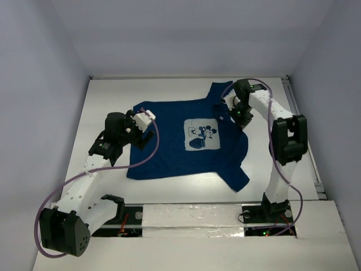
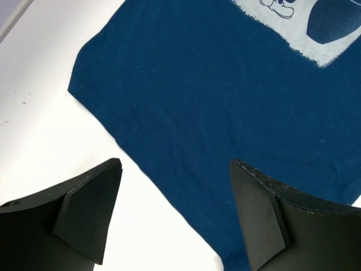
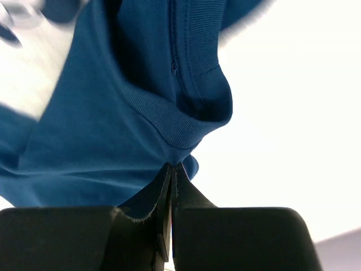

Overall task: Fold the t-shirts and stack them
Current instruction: Flatten out the tshirt

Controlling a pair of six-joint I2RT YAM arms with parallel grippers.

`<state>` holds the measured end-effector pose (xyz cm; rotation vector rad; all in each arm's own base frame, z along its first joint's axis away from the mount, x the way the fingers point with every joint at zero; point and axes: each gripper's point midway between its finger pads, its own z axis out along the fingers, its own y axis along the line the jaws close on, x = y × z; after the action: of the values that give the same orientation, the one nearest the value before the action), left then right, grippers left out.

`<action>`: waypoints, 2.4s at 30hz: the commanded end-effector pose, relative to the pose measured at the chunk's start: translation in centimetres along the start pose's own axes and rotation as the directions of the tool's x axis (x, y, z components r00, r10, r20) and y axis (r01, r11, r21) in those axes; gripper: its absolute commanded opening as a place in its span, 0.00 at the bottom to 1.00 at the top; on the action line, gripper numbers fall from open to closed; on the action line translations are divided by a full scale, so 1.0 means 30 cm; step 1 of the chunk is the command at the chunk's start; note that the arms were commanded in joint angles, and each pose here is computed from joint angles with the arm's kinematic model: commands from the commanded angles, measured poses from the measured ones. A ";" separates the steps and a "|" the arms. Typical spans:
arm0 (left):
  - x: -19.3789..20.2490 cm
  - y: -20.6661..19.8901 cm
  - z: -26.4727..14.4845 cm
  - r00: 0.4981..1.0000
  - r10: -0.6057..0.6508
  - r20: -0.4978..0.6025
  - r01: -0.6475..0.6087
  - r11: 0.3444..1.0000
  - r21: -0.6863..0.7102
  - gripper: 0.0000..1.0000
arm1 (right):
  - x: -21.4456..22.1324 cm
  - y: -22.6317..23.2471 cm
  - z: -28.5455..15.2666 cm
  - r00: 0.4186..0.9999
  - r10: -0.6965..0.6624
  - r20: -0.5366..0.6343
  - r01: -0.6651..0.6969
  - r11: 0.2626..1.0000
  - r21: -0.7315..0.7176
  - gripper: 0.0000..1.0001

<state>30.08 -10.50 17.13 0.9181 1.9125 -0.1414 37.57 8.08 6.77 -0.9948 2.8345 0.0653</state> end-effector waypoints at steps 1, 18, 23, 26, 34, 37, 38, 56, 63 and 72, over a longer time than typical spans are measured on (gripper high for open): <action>-0.031 -0.014 -0.015 0.999 -0.008 0.040 0.007 1.000 0.014 0.75 | 0.032 -0.074 -0.100 0.997 0.029 0.072 -0.036 0.994 0.099 0.01; -0.064 -0.013 -0.054 0.998 0.011 0.060 -0.012 1.000 0.013 0.75 | 0.417 -0.028 0.006 0.990 0.043 -0.134 -0.016 0.981 0.191 0.02; -0.069 -0.024 -0.058 0.998 0.004 0.069 -0.006 1.000 0.028 0.75 | 0.462 -0.036 0.008 0.986 0.054 -0.156 -0.015 0.971 0.237 0.13; -0.058 -0.030 -0.054 0.998 -0.005 0.063 0.003 0.999 0.033 0.75 | 0.424 -0.091 -0.060 0.990 0.087 -0.110 -0.046 0.943 0.331 0.22; -0.007 -0.019 0.005 0.999 -0.010 0.036 0.010 1.000 0.013 0.73 | 0.184 -0.230 -0.330 0.986 0.122 0.114 -0.162 0.873 0.461 0.36; -0.021 0.015 0.045 0.999 -0.024 0.045 0.025 1.000 -0.018 0.67 | 0.023 -0.275 -0.370 0.971 0.118 0.210 -0.199 0.883 0.426 0.32; -0.035 0.034 0.055 0.998 -0.031 0.049 0.033 0.999 -0.037 0.66 | -0.031 -0.264 -0.356 0.964 0.111 0.243 -0.199 0.906 0.373 0.31; 0.039 0.321 0.538 0.929 -0.313 -0.195 0.283 0.945 -0.167 0.00 | -0.449 -0.214 -0.078 0.918 0.192 0.346 -0.184 0.981 -0.057 0.00; 0.015 0.390 0.680 0.917 -0.346 -0.199 0.313 0.932 -0.182 0.00 | -0.422 -0.161 -0.086 0.922 0.191 0.338 -0.161 0.980 -0.115 0.00; 0.100 0.377 0.782 0.879 -0.383 -0.283 0.353 0.923 -0.152 0.00 | -0.400 -0.136 -0.109 0.920 0.186 0.344 -0.150 0.980 -0.128 0.00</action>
<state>52.96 -11.52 3.63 0.5529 2.3707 -0.1068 49.02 11.51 8.59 -0.6684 2.6649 0.3450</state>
